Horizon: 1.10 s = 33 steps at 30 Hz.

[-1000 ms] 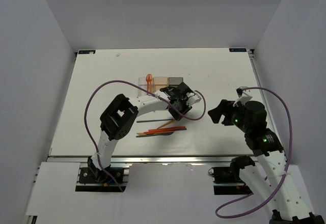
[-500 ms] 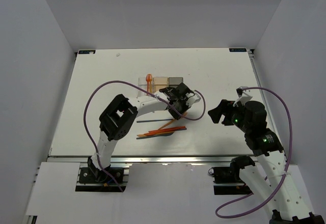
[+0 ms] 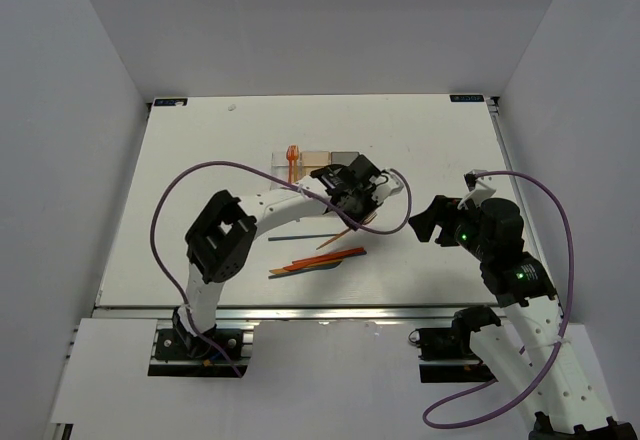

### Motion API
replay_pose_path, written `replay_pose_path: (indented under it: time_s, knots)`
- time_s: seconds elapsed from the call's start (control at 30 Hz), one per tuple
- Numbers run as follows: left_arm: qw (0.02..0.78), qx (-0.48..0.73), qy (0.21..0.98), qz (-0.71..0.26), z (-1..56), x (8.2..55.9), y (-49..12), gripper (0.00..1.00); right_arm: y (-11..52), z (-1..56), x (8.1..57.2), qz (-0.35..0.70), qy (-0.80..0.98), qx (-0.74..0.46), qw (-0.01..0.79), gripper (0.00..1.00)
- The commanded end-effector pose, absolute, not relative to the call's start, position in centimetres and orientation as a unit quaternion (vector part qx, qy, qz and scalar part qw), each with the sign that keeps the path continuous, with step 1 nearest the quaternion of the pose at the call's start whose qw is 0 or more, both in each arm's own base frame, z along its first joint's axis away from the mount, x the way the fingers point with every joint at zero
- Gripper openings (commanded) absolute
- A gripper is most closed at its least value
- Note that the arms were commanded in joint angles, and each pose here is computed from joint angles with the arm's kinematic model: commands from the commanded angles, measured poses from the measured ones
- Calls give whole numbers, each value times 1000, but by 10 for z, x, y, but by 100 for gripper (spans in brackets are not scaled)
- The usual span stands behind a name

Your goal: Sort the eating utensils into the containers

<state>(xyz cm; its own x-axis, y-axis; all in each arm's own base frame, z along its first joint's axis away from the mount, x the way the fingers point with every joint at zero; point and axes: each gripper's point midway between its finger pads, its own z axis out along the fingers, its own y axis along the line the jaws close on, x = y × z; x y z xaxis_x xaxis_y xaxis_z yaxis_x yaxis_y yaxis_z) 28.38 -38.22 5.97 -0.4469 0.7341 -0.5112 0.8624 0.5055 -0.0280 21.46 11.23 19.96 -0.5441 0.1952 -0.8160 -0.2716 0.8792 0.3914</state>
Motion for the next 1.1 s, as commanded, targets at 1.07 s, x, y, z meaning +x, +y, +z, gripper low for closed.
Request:
replay_pose_path:
  time_s: [1.07]
  knots:
    - [503,7,864,5,177,485,-194,0,116,200,220,243,841,-37,483,79]
